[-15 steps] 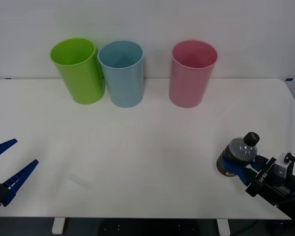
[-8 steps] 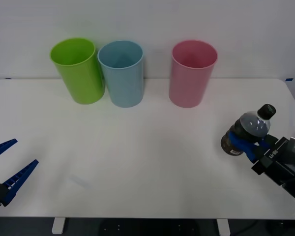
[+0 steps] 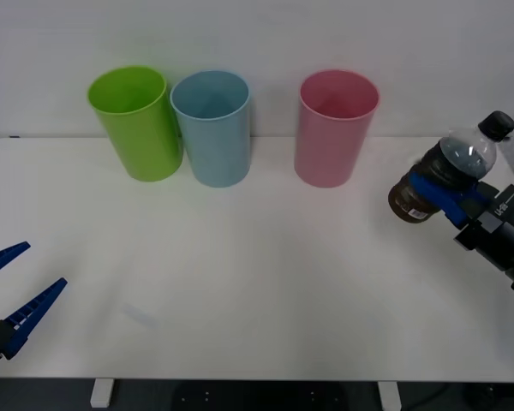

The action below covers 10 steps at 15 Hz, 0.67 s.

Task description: Grasp the object on the table and drop it into the matching bin: aluminum can to the light blue bin, PET bottle to the pink bin.

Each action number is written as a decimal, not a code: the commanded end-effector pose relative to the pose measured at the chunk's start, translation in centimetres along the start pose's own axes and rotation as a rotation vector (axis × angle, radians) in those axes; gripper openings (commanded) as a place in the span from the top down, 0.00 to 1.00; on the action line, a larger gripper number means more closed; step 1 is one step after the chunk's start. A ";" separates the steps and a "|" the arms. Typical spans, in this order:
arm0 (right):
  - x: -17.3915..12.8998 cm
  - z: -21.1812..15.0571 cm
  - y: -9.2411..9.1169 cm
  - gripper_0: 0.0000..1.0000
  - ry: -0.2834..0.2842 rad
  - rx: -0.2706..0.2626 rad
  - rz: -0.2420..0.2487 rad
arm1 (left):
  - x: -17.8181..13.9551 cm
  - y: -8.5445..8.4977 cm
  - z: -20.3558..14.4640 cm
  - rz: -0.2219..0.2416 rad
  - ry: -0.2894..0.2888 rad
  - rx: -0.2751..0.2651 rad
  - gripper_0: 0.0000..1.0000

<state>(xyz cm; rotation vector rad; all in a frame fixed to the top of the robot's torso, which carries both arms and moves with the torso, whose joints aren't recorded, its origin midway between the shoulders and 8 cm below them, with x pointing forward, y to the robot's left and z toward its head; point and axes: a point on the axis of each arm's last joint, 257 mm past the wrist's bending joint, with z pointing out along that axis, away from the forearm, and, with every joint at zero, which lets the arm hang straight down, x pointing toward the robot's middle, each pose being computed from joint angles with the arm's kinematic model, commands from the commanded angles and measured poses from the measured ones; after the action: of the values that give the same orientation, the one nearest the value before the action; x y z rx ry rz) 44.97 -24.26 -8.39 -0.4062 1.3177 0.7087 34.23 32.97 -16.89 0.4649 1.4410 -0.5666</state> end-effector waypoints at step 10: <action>-8.2 8.5 -1.6 1.00 -0.027 -0.033 -0.087 | 0.0 0.0 0.0 0.000 0.000 0.000 0.00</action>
<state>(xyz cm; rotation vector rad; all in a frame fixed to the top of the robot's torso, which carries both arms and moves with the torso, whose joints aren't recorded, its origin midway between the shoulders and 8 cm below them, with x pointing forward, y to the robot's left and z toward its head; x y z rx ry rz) 51.13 -22.17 1.06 -0.4704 1.2564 0.6612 34.23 32.97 -16.89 0.4649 1.4410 -0.5666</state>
